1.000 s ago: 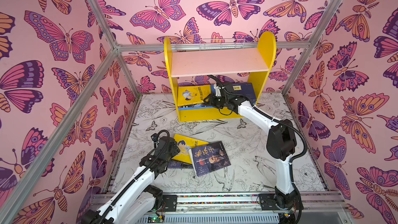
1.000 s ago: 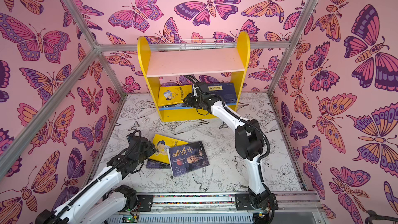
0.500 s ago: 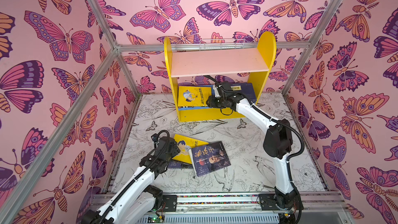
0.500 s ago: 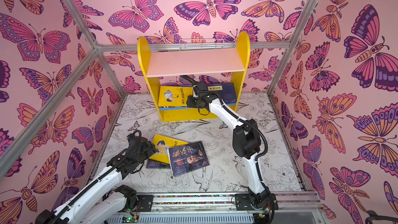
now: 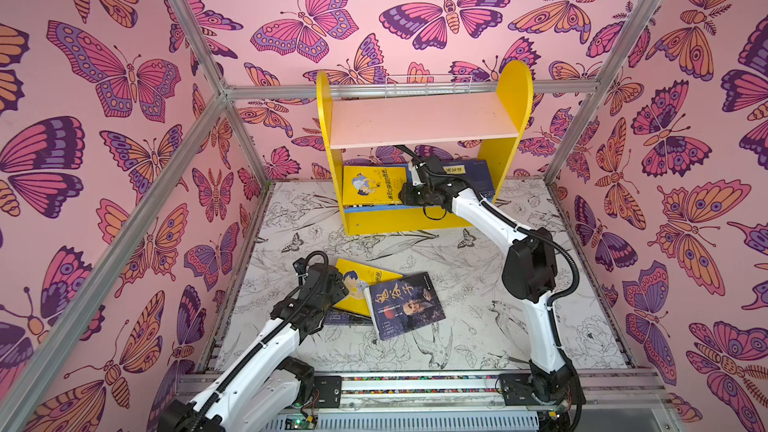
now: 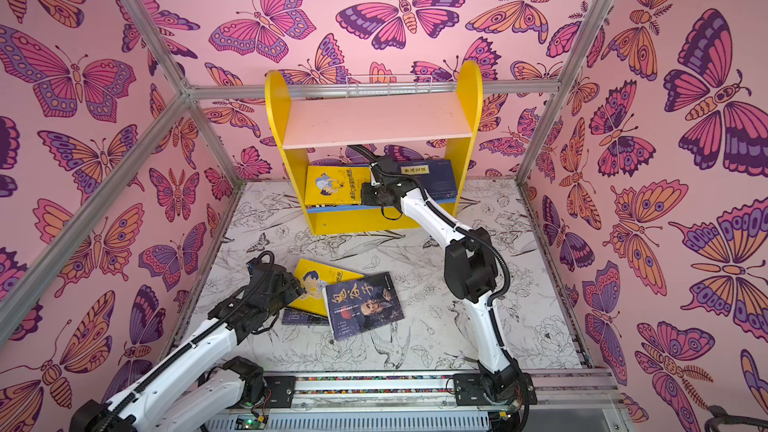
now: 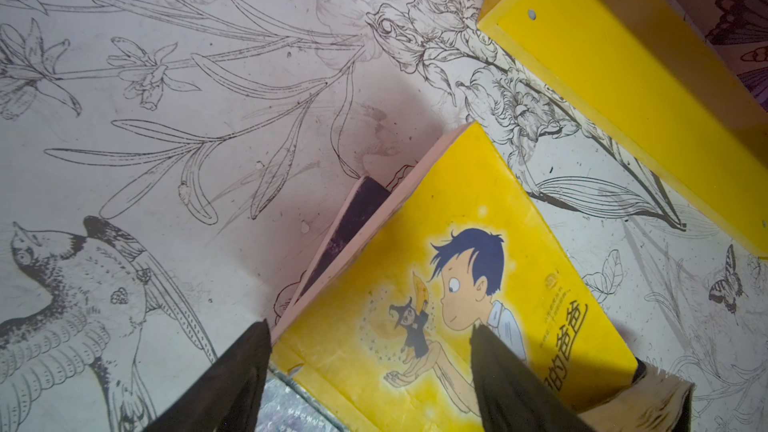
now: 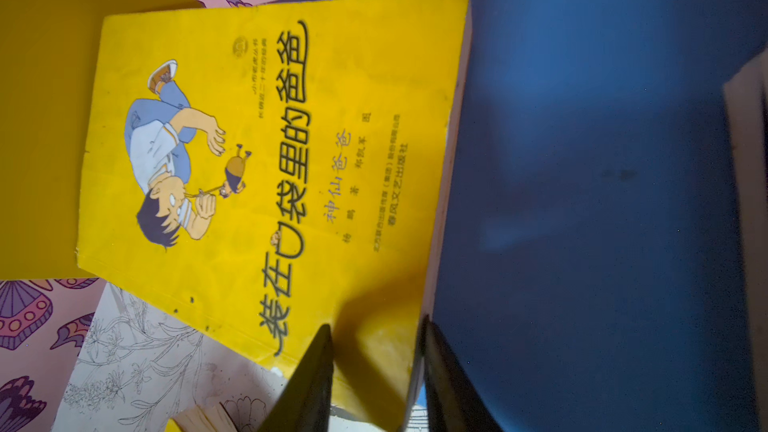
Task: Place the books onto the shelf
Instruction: 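Move both grippers to the dark novel with gold characters on the table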
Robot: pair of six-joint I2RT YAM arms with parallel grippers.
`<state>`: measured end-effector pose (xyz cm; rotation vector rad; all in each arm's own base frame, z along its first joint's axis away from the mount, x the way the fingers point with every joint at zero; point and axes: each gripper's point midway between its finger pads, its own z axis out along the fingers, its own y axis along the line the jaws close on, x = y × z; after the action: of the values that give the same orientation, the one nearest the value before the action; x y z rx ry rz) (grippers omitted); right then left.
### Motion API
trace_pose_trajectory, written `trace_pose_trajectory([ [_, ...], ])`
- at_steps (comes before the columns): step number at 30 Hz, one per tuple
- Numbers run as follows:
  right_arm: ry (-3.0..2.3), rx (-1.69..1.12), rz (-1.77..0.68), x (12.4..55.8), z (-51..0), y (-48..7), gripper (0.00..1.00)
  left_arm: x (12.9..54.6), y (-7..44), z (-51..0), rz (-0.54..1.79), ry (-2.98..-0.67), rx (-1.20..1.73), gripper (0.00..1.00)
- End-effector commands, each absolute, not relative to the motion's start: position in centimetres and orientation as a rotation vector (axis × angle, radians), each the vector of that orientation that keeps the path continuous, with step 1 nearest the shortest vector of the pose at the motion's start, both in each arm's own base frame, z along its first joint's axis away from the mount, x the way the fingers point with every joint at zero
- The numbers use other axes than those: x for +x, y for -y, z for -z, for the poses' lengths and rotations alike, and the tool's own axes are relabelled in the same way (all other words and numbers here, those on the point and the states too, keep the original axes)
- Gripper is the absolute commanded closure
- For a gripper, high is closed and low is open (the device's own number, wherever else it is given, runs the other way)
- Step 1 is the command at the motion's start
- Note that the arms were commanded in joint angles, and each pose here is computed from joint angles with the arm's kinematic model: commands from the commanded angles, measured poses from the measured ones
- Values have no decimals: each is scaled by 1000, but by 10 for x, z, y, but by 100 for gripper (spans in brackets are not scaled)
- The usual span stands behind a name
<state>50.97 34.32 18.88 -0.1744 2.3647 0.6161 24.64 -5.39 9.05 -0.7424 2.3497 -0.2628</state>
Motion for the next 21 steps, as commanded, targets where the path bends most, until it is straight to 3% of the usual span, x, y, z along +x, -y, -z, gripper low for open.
trace_pose_trajectory([
  [1, -2292, -250, -626, 514, -197, -359, 66, 244, 55, -85, 265, -2380, -724, 22],
  [7, -2196, -247, -625, 509, -218, -355, 55, 249, 72, -93, 340, -2417, -611, 18],
  [13, -2084, -277, -646, 460, -255, -325, 43, 242, 95, -101, 479, -2454, -500, 14],
  [16, -2140, -355, -666, 418, -237, -309, 39, 230, 108, -100, 579, -2480, -469, 12],
  [21, -2394, -521, -727, 336, -157, -285, 37, 208, 128, -109, 688, -2524, -288, 10],
])
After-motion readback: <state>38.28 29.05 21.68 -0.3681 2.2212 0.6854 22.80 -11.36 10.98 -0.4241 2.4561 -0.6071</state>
